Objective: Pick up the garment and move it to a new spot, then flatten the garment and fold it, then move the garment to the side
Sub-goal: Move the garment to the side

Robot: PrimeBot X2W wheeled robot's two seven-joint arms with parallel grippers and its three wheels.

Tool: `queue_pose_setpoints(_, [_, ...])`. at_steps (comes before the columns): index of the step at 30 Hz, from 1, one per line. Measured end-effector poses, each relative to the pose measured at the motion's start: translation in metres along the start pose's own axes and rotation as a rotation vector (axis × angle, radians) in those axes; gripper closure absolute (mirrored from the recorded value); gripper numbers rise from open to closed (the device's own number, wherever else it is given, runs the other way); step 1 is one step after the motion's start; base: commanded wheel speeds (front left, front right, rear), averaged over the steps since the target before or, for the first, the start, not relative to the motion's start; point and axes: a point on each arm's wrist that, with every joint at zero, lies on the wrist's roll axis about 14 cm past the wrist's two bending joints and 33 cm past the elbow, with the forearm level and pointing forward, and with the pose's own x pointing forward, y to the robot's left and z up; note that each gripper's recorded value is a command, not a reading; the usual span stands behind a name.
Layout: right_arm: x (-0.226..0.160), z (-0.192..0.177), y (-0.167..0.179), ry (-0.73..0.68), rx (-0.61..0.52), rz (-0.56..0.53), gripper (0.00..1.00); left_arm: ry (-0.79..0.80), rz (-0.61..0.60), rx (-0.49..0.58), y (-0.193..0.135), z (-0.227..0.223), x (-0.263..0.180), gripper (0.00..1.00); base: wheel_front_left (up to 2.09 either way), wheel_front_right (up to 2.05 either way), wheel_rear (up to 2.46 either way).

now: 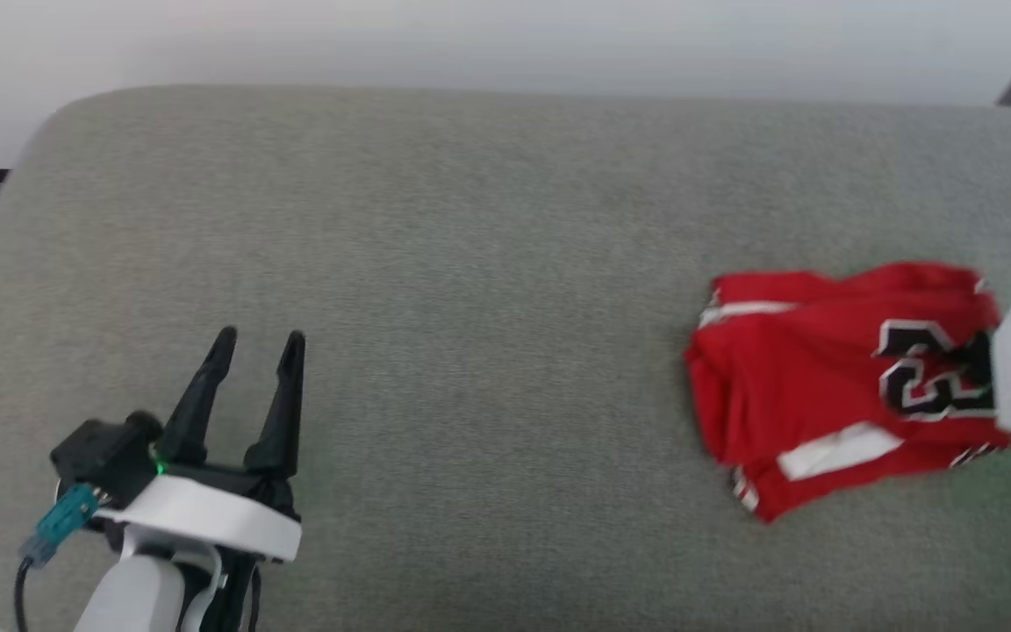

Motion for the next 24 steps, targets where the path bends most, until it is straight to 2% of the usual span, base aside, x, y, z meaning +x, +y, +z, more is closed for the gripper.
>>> queue_pose_setpoints(7, [-0.029,0.023,-0.068,-0.102,0.000,-0.179,1.00,0.016,-0.154,-0.008,-0.045,-0.012,0.042,0.00,0.00,0.00,0.00])
queue_pose_setpoints(12, [-0.052,0.035,-0.120,-0.185,0.015,-0.323,1.00,0.038,-0.296,-0.025,-0.090,-0.027,0.075,0.00,0.00,0.00,0.00])
queue_pose_setpoints(24, [-0.089,0.023,-0.216,-0.219,0.015,-0.633,1.00,0.088,-0.521,-0.072,-0.162,-0.061,0.115,0.00,0.00,0.00,0.00])
